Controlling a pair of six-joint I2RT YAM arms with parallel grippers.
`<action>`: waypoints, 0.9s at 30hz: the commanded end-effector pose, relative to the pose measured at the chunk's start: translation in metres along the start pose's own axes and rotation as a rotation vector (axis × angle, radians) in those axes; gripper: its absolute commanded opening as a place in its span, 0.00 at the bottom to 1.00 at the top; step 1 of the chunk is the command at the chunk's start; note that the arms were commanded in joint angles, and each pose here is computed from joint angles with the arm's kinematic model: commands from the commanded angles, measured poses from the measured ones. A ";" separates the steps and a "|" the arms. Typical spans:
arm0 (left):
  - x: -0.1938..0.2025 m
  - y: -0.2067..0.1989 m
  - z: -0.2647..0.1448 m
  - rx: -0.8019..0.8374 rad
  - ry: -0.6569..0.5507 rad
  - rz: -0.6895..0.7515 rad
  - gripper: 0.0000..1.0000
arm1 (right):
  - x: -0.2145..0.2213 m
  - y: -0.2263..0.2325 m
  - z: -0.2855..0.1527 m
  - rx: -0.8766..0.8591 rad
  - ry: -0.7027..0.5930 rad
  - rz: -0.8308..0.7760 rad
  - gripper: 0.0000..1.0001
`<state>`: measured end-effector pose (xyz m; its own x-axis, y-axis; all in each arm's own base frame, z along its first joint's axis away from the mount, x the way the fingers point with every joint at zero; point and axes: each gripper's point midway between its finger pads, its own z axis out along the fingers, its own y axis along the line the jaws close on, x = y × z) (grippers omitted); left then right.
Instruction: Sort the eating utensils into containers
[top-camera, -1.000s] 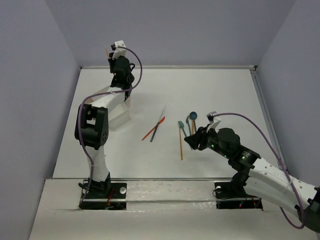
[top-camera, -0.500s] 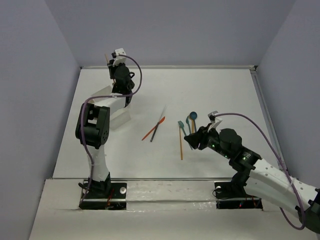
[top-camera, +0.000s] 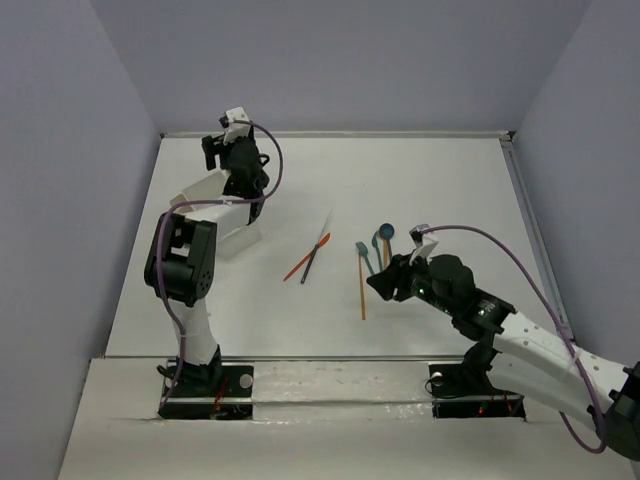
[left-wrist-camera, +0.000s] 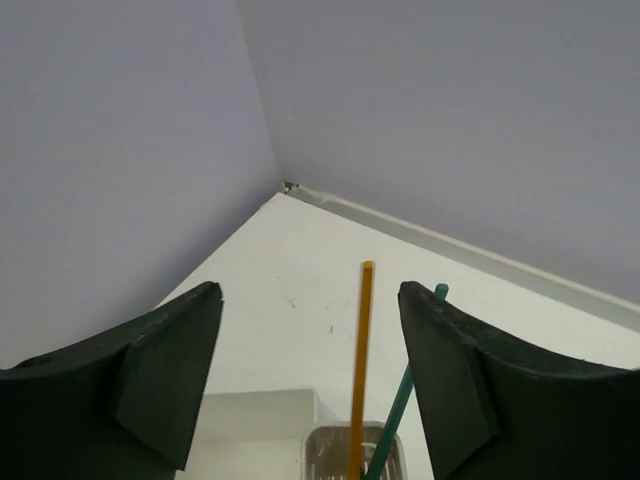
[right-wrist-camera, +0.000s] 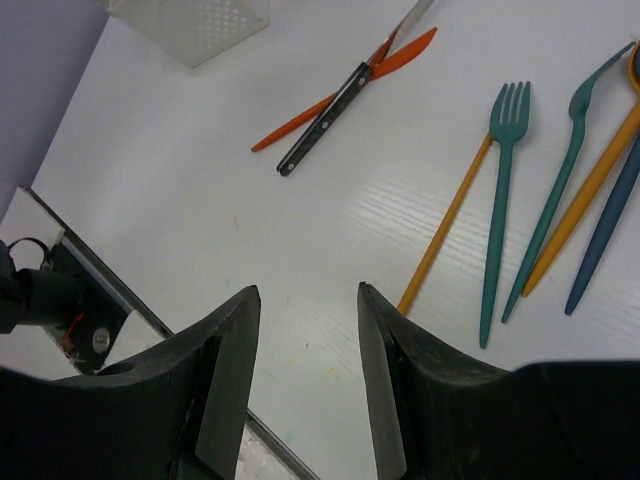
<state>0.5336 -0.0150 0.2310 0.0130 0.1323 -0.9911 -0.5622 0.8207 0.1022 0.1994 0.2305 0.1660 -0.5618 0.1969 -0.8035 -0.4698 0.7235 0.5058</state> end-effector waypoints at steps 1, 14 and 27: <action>-0.076 0.024 -0.011 -0.022 -0.088 -0.183 0.78 | -0.016 0.004 0.001 0.027 -0.016 0.017 0.50; -0.216 0.047 -0.076 0.310 -0.042 -0.567 0.99 | 0.025 -0.042 0.037 0.324 0.238 0.013 0.47; -0.171 0.069 -0.237 0.863 0.267 -0.645 0.99 | 0.059 -0.074 0.074 0.531 0.414 -0.042 0.43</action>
<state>0.3340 -0.0771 0.4490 0.1183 -0.5085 -0.8529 0.1248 0.8598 -0.4952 0.2430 0.2361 0.0598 -0.8128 -0.0268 -0.5819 -0.1898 0.9567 0.2209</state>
